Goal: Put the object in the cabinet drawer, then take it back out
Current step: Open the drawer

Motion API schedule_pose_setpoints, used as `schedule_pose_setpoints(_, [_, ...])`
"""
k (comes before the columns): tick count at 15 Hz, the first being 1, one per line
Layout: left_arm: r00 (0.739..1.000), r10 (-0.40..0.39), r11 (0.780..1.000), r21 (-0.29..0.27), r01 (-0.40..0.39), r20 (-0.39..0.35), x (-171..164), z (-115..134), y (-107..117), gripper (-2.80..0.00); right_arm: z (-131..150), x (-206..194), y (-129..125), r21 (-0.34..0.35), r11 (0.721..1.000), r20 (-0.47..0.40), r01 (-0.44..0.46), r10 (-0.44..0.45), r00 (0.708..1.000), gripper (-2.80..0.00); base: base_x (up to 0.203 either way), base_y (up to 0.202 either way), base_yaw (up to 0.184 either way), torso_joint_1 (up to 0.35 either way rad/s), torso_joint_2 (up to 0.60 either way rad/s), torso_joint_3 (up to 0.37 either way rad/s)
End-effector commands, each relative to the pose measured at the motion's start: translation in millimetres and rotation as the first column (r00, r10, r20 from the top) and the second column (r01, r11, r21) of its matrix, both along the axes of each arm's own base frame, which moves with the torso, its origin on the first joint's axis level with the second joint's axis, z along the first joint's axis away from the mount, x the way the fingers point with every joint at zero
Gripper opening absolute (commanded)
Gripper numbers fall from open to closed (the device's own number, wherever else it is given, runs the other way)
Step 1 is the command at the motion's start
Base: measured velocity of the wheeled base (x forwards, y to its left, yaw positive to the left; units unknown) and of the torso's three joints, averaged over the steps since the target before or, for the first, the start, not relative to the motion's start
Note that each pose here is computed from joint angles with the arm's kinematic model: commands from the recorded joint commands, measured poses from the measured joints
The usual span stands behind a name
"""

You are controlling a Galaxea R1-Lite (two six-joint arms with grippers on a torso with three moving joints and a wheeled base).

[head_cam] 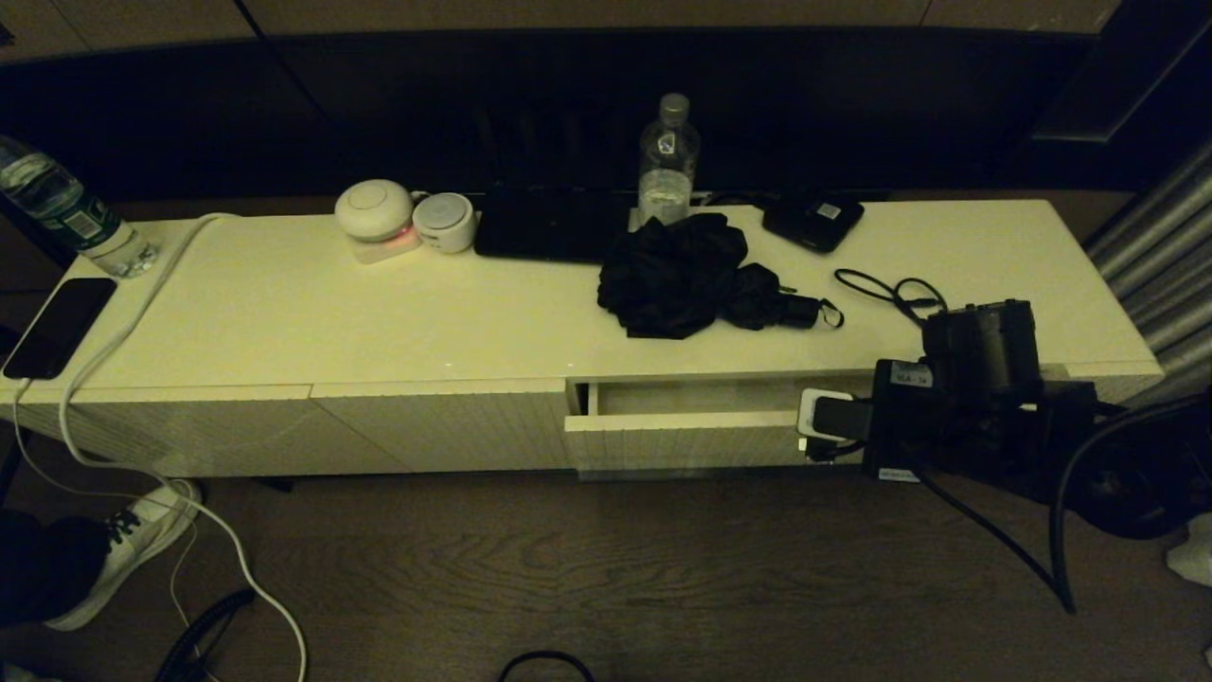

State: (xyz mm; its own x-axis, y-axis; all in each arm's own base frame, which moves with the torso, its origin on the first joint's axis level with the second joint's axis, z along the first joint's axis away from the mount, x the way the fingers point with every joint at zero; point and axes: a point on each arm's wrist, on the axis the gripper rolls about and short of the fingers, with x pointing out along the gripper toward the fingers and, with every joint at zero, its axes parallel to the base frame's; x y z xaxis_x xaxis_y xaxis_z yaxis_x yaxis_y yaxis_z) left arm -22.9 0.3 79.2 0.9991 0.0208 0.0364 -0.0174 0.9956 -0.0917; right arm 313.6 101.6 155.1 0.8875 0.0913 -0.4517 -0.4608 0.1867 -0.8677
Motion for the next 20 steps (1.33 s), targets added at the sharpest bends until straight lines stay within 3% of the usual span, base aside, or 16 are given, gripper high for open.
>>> schedule_pose_setpoints(1, [1.0, 0.001, 1.0, -0.001, -0.001, 0.002, -0.1, 0.0, 0.0, -2.8, -6.7, 11.8, -0.5, -0.019, 1.0, 0.002, 0.004, -0.003, 1.0, -2.8, 0.0, 0.0, 0.0, 0.0, 0.0, 0.0])
schedule_pose_setpoints(20, [1.0, 0.001, 1.0, -0.001, -0.001, 0.002, -0.1, 0.0, 0.0, -2.8, -8.1, 38.2, 6.7, -0.033, 0.999, 0.065, -0.012, 0.014, 0.998, -2.8, 0.0, 0.0, 0.0, 0.0, 0.0, 0.0])
